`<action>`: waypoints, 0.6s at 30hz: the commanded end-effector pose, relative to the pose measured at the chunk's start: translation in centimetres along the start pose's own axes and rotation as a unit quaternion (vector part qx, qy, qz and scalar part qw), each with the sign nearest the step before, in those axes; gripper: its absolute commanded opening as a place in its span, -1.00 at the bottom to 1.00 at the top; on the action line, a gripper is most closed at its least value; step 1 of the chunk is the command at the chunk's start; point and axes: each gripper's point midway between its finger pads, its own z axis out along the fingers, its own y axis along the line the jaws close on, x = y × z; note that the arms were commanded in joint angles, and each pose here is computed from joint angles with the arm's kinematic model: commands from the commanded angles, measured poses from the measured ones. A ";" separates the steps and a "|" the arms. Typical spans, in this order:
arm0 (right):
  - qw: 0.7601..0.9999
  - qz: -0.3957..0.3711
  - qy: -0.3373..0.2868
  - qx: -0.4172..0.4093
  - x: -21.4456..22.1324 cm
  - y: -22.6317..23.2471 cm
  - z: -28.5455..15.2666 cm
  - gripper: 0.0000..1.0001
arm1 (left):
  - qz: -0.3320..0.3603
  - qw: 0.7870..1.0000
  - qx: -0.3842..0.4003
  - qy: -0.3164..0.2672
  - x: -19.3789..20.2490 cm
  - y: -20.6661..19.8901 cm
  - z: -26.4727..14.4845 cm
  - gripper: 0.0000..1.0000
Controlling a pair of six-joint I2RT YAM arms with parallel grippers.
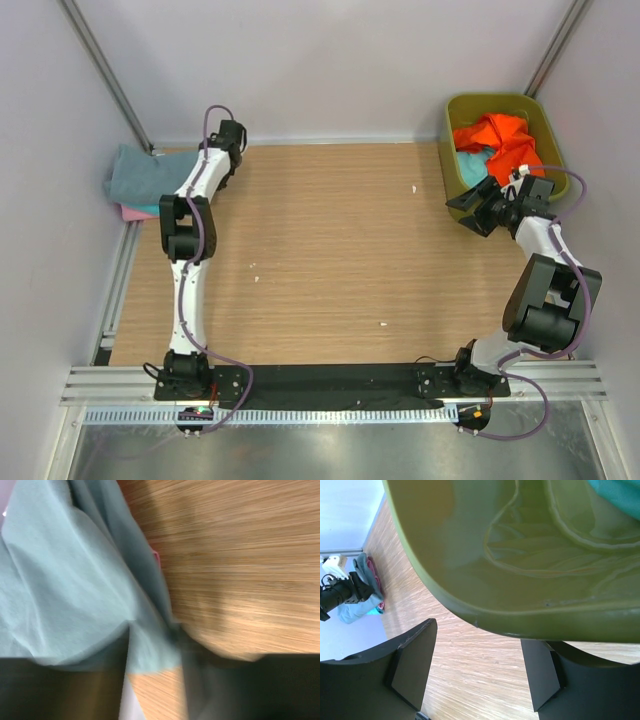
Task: Fold and stack the t-shirts
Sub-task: Neatly place the folded tshirt to the corner
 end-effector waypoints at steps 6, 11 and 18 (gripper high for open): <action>0.999 -0.032 -0.020 -0.011 -0.8 1.1 -1.0 0.47 | -0.065 0.996 -0.014 -0.058 -2.8 2.6 -4.7 0.54; 0.999 -0.040 -0.029 -0.011 -1.4 1.3 -1.3 0.46 | -0.105 0.983 0.020 -0.147 -6.8 4.2 -10.1 0.72; 0.978 -0.173 -0.107 0.047 -8.4 4.0 -3.9 0.52 | -0.170 0.917 0.177 -0.313 -12.0 3.6 -20.8 0.99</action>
